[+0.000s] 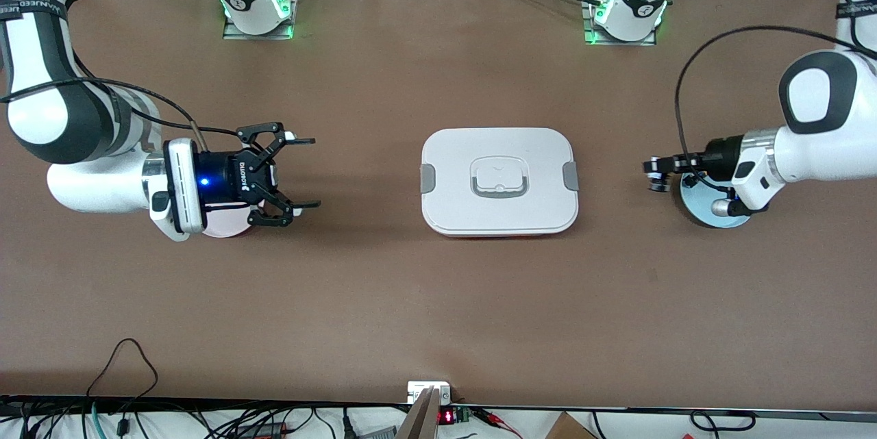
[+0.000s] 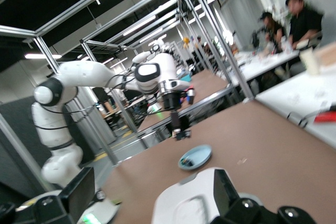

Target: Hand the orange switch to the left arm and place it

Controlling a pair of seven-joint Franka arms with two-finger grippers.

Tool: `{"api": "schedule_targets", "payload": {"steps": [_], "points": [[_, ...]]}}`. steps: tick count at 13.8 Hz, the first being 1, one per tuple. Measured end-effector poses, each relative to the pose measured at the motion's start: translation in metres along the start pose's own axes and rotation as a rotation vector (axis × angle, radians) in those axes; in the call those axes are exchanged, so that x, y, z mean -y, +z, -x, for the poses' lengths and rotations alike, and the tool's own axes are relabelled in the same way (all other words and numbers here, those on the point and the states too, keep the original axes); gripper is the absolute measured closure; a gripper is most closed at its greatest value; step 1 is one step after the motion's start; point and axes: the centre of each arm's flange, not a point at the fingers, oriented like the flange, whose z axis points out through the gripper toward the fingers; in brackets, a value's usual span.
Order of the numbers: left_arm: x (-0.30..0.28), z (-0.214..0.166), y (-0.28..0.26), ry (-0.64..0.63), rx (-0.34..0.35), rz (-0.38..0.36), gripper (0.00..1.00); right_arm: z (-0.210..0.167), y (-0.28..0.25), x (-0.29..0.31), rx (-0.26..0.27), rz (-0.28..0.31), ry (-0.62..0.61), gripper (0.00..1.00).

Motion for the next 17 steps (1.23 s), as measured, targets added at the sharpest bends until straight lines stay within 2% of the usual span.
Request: {"api": "schedule_targets", "payload": {"steps": [2, 4, 7, 9, 12, 15, 17], "points": [[0.051, -0.011, 0.008, 0.018, 0.018, -0.158, 0.64, -0.003, -0.001, 0.008, 0.060, 0.011, 0.145, 0.00], [0.092, -0.019, 0.016, 0.027, 0.035, -0.285, 0.64, -0.002, -0.006, 0.014, 0.160, 0.056, 0.282, 0.00], [0.143, -0.033, 0.035, 0.056, 0.017, -0.437, 0.64, 0.008, -0.025, 0.016, 0.333, 0.178, 0.457, 0.00], [0.169, -0.041, 0.053, 0.093, 0.016, -0.524, 0.64, 0.015, -0.037, 0.015, 0.436, 0.285, 0.597, 0.00], [0.194, -0.047, 0.074, 0.114, 0.001, -0.559, 0.64, 0.013, -0.051, 0.018, 0.563, 0.479, 0.750, 0.00], [0.208, -0.044, 0.098, 0.139, -0.003, -0.572, 0.64, 0.010, -0.073, 0.023, 0.727, 0.713, 0.780, 0.00], [0.210, -0.043, 0.106, 0.144, -0.001, -0.569, 0.64, 0.010, -0.085, 0.026, 0.804, 0.833, 0.783, 0.00]]}}
